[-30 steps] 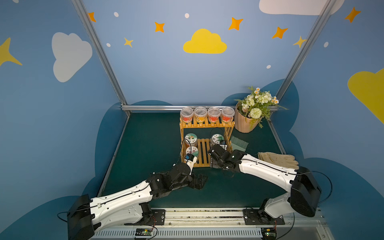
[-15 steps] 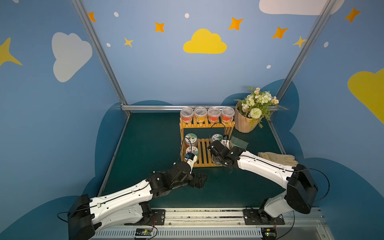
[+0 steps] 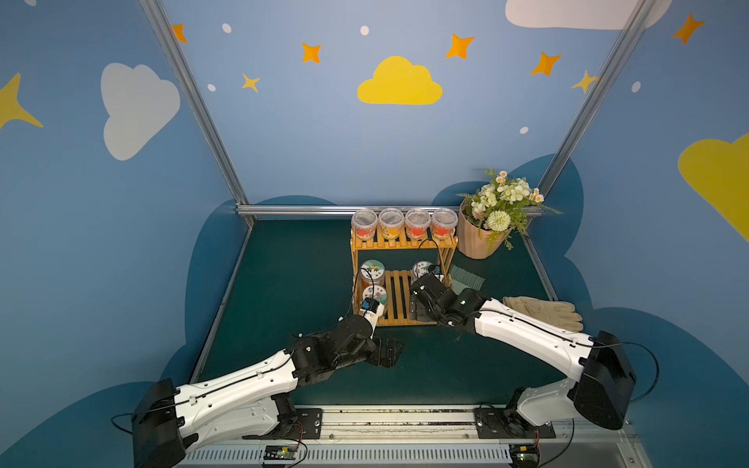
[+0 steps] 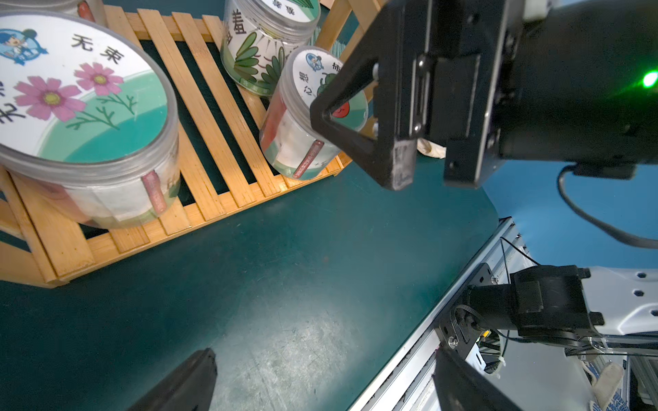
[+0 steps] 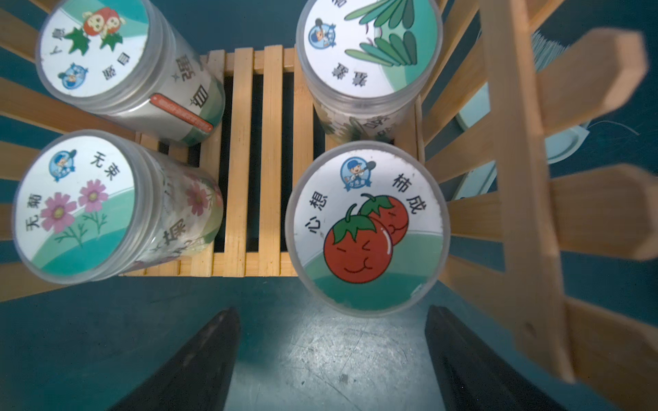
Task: Place the seed container on the shelf
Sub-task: Place the seed jar on the shelf.
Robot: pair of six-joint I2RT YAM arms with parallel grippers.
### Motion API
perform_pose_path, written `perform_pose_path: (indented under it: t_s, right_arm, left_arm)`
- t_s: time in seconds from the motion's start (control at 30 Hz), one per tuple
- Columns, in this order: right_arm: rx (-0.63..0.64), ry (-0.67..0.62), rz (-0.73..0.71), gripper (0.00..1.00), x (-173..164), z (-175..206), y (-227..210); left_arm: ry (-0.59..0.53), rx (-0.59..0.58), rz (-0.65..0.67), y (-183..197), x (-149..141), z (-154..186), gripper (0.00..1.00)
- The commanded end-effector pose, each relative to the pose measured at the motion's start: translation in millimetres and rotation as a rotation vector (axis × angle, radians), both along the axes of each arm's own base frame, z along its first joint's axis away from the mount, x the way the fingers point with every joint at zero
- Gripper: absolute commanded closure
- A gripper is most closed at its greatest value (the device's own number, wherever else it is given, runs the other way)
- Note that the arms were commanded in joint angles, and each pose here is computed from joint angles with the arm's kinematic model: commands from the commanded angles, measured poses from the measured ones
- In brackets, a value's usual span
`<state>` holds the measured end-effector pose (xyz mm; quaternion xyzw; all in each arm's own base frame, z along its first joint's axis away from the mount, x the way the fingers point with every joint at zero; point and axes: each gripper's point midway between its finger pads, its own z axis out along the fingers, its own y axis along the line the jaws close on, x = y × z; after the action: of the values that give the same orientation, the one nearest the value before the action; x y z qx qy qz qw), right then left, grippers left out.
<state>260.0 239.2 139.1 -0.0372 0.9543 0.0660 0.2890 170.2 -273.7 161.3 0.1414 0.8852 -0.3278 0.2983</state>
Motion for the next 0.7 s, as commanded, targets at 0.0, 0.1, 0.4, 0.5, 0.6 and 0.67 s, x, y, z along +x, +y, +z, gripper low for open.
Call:
perform_pose_path:
  t_s: [0.0,0.1,0.4,0.5,0.6,0.67]
  right_arm:
    - [-0.003,0.076,0.102,0.12,-15,-12,10]
    - [-0.019,0.079,0.097,0.12,-14,-17,11]
    - [-0.035,0.076,0.079,0.16,-10,-22,10]
    - [-0.030,0.065,0.078,0.19,-9,-21,10]
    - [-0.034,0.049,0.075,0.20,-5,-19,11]
    - [-0.043,0.043,0.056,0.20,-3,-18,8]
  left_arm:
    - [-0.020,-0.010,0.001,2,2,7,0.00]
    - [-0.018,-0.011,0.000,1,2,6,0.00]
    - [-0.025,-0.010,-0.006,-1,3,9,0.00]
    - [-0.028,-0.016,-0.005,-3,5,9,0.00]
    - [-0.031,-0.023,-0.002,-5,7,12,0.00]
    - [-0.027,-0.026,-0.004,-6,8,13,0.00]
